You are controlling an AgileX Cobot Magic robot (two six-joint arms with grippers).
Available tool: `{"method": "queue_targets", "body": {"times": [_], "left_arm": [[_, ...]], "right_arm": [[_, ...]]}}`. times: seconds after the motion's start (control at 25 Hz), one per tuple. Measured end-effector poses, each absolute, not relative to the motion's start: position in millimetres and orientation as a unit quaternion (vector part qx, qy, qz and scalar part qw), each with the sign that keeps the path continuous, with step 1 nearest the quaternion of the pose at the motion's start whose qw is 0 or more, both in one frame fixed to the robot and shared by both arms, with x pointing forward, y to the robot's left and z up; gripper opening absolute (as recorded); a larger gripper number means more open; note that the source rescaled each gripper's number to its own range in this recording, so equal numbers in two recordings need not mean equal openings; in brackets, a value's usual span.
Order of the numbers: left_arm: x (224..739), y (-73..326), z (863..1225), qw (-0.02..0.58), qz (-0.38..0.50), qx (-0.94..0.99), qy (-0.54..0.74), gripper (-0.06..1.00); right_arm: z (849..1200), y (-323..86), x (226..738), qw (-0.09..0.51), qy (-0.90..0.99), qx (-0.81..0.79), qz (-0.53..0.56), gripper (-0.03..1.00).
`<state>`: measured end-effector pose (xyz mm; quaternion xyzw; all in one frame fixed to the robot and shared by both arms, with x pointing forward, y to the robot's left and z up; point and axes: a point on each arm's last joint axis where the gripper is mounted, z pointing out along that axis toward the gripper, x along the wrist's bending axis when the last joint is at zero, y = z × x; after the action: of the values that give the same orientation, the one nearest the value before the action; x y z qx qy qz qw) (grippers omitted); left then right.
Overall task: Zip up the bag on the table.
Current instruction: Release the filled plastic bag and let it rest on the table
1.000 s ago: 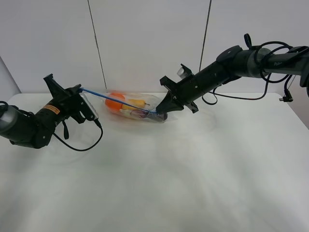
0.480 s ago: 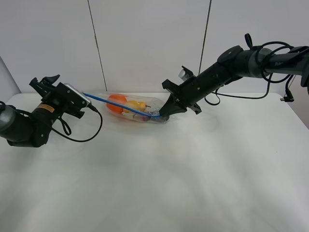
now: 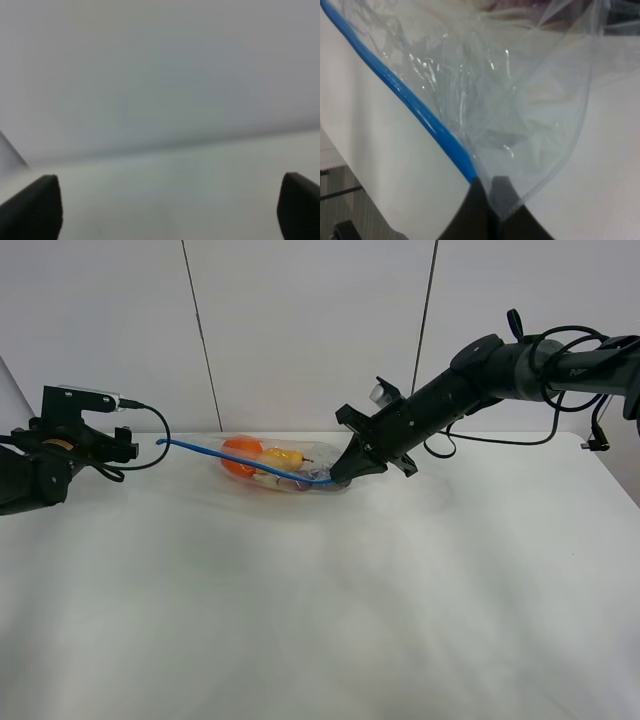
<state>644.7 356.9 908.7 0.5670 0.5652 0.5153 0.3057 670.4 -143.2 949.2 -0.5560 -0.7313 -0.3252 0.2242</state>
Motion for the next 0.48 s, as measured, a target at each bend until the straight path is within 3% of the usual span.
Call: {"method": "queue_targets", "body": {"times": [0.28, 0.48], "left_arm": [[669.0, 354.2, 926.3, 0.262, 0.323, 0.631, 0.655, 0.99], [680.6, 347.6, 961.0, 0.220, 0.204, 0.670, 0.679, 0.99]], "right_arm": [[949.2, -143.2, 670.2, 0.225, -0.731, -0.556, -0.325, 0.00], [949.2, -143.2, 670.2, 0.225, -0.731, -0.556, -0.325, 0.00]]}}
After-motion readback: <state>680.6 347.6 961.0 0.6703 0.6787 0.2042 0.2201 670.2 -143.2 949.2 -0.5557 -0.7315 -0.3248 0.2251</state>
